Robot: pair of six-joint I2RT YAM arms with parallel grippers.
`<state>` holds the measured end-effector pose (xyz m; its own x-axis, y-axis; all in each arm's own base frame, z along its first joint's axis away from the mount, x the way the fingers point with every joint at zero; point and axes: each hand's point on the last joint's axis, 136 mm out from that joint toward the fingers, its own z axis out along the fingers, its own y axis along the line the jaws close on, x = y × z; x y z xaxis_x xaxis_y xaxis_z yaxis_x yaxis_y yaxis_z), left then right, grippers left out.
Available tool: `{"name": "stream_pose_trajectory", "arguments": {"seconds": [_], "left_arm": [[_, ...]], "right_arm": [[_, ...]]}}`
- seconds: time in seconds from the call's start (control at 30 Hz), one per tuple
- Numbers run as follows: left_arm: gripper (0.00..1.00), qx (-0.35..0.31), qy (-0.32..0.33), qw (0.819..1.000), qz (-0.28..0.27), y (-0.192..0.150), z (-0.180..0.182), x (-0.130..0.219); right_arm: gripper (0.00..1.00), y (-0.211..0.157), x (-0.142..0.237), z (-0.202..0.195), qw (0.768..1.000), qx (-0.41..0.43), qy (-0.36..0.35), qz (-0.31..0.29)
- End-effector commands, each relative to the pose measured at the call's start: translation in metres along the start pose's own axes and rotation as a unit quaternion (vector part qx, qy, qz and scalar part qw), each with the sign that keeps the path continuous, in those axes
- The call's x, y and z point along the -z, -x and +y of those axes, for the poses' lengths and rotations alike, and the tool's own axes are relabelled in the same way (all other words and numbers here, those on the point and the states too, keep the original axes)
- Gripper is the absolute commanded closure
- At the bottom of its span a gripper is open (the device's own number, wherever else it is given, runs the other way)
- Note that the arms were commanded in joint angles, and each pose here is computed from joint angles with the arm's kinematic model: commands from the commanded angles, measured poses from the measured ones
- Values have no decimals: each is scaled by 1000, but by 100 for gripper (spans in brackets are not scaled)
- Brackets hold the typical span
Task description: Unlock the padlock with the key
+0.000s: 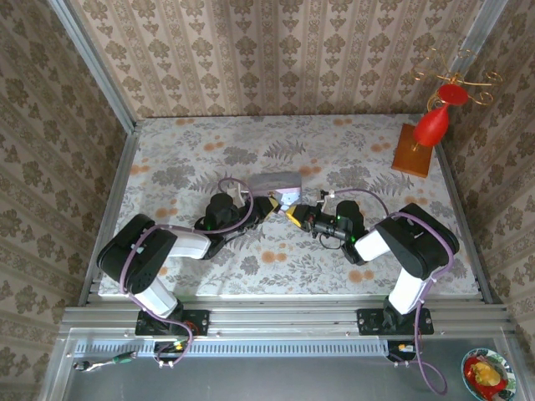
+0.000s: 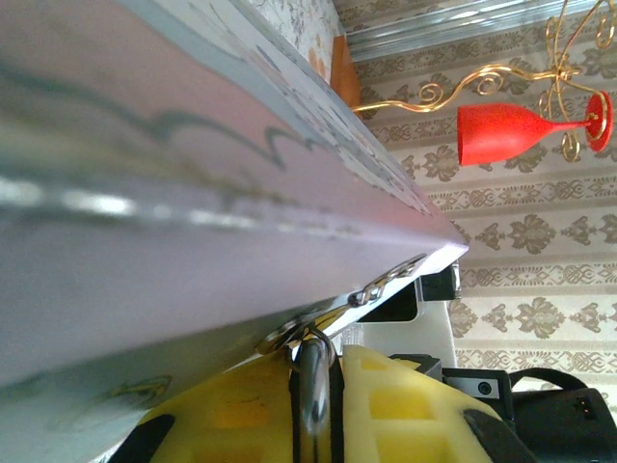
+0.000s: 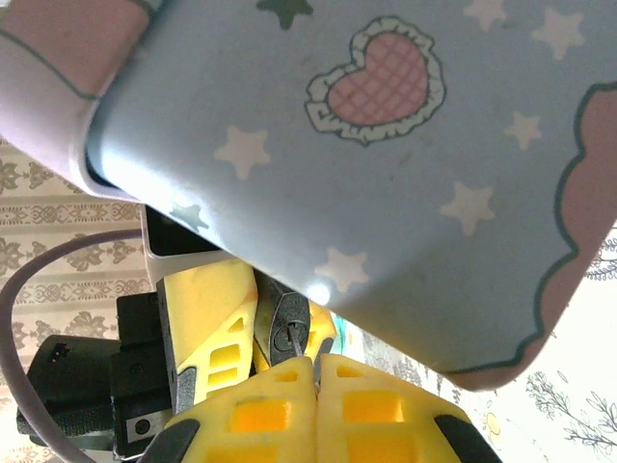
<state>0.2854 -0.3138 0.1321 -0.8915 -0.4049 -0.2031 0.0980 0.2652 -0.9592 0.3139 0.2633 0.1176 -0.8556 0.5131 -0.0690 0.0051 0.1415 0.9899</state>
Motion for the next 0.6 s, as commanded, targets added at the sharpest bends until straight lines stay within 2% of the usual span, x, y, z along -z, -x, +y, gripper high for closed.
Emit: {"name": "stream_pose_trajectory", "arguments": {"seconds": [0.0, 0.17, 0.37, 0.47, 0.57], "left_arm": [[96, -32, -104, 987, 116, -55, -56, -4], [95, -35, -97, 987, 120, -57, -54, -6], [93, -44, -60, 989, 126, -59, -38, -10], [92, -43, -18, 991, 125, -58, -20, -11], [93, -53, 42, 990, 122, -55, 4, -8]], "right_arm": [[100, 17, -12, 26, 999, 14, 34, -23], [100, 14, -14, 33, 999, 25, 42, -10], [100, 5, -11, 17, 999, 27, 19, 1], [100, -1, -6, 4, 1000, 28, 2, 2], [100, -6, 5, -14, 998, 38, -48, -1]]}}
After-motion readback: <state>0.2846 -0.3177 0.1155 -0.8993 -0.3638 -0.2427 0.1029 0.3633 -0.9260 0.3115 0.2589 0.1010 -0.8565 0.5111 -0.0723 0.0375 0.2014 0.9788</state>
